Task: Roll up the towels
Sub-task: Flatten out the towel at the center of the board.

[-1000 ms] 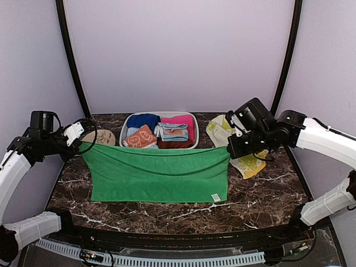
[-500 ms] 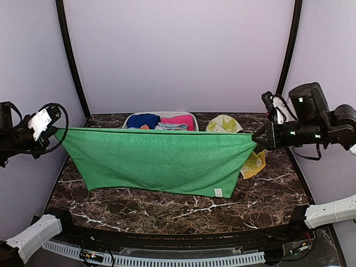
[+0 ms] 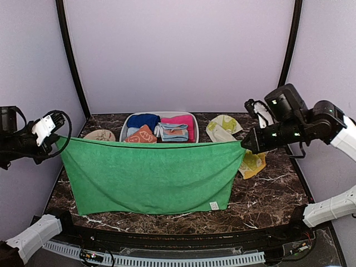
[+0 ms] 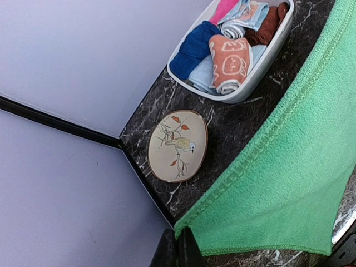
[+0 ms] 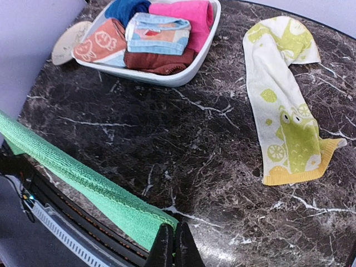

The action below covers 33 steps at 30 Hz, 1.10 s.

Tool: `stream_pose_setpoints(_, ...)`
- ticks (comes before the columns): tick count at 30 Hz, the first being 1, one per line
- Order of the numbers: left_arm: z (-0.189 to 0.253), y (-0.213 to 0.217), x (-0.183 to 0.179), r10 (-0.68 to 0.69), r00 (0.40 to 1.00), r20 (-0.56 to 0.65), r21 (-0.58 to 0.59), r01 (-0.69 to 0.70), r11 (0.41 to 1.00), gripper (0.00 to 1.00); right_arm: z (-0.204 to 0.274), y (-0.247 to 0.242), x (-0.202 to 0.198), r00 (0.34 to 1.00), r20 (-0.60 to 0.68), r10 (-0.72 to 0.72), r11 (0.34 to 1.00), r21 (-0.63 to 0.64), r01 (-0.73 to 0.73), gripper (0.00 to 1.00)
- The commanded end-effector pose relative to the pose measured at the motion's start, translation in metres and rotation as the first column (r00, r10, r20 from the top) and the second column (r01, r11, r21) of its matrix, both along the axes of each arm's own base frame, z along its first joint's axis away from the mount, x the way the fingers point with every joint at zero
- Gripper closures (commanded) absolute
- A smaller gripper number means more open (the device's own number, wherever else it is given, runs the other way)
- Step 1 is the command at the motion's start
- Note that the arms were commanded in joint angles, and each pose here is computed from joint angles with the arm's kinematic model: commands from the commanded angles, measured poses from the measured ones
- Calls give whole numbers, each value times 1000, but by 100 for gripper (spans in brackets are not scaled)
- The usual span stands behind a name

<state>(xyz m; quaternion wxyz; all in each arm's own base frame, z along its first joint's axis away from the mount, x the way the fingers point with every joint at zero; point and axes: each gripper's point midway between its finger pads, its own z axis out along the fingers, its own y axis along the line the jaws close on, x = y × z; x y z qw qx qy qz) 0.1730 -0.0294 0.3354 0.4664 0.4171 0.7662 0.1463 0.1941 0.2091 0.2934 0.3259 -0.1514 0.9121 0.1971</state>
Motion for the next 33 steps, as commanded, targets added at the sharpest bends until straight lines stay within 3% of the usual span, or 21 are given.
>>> stream_pose_setpoints(1,-49,20,55,96,995,-38,84,-93,992,100,-36,14,39,1000,9,2,992,-122,-1,100)
stream_pose_setpoints(9,-135,32,128,146,987,-74,176,-131,976,100,-96,23,102,1000,-23,15,977,-214,-20,100)
stream_pose_setpoints(18,-168,40,169,159,984,-77,249,-135,959,100,-134,31,128,998,-46,32,959,-282,-43,100)
stream_pose_setpoints(24,-172,36,165,148,984,-100,231,-122,965,100,-149,30,117,995,-92,47,959,-276,-71,100)
stream_pose_setpoints(33,-208,15,102,30,979,-203,158,3,987,100,-185,11,62,982,-190,10,964,-258,-60,100)
